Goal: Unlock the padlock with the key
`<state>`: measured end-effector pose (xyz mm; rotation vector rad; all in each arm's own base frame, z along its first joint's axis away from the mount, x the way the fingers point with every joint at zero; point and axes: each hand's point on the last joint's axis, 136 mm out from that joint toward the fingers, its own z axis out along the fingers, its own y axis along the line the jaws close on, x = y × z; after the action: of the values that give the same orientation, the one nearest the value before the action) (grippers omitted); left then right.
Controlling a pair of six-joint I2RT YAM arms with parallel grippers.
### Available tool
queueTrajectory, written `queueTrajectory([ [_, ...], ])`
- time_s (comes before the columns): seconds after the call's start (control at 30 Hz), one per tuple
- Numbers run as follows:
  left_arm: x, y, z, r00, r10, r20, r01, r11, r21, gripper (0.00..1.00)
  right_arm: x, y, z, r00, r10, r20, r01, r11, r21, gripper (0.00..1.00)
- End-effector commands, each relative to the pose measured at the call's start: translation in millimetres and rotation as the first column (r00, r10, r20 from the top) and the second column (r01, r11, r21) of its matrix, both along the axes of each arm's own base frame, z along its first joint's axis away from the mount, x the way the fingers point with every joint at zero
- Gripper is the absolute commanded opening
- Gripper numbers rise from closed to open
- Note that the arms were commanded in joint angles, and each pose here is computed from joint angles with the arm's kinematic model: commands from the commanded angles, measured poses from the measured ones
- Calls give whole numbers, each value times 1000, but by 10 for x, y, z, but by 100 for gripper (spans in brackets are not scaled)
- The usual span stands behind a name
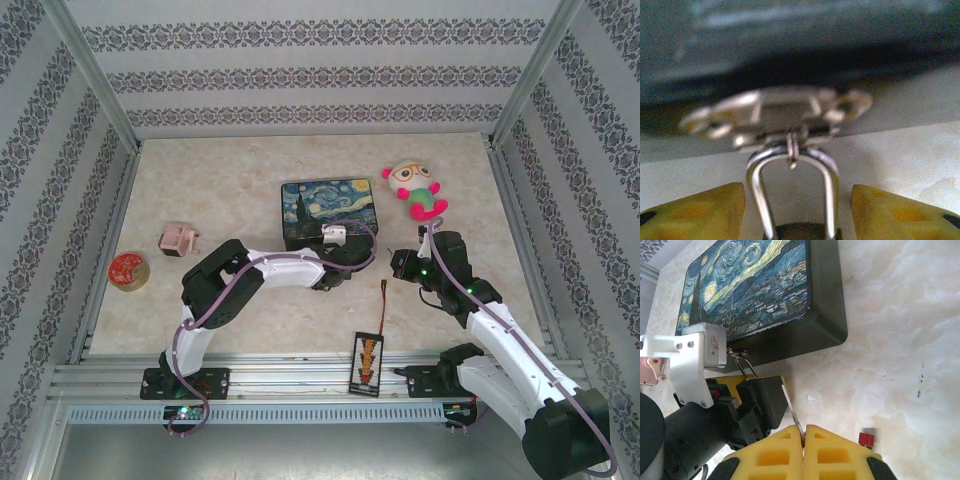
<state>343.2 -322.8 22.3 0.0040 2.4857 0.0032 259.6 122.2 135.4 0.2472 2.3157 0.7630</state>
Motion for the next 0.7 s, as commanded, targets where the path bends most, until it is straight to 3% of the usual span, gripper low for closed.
queueTrajectory([
  [0.0, 92, -21, -46, 1000, 0, -9, 0, 1000, 6, 56, 24, 5, -10, 1000, -3, 0, 3, 1000, 16, 0],
  [0.43, 102, 39, -110, 999, 25, -29, -25, 1000, 14, 43, 50, 27, -28, 1000, 2, -5, -2, 1000, 25, 0],
  [0.67, 149, 62, -139, 999, 29, -29, -28, 999, 25, 42, 48, 30, -33, 1000, 4, -5, -4, 1000, 29, 0],
])
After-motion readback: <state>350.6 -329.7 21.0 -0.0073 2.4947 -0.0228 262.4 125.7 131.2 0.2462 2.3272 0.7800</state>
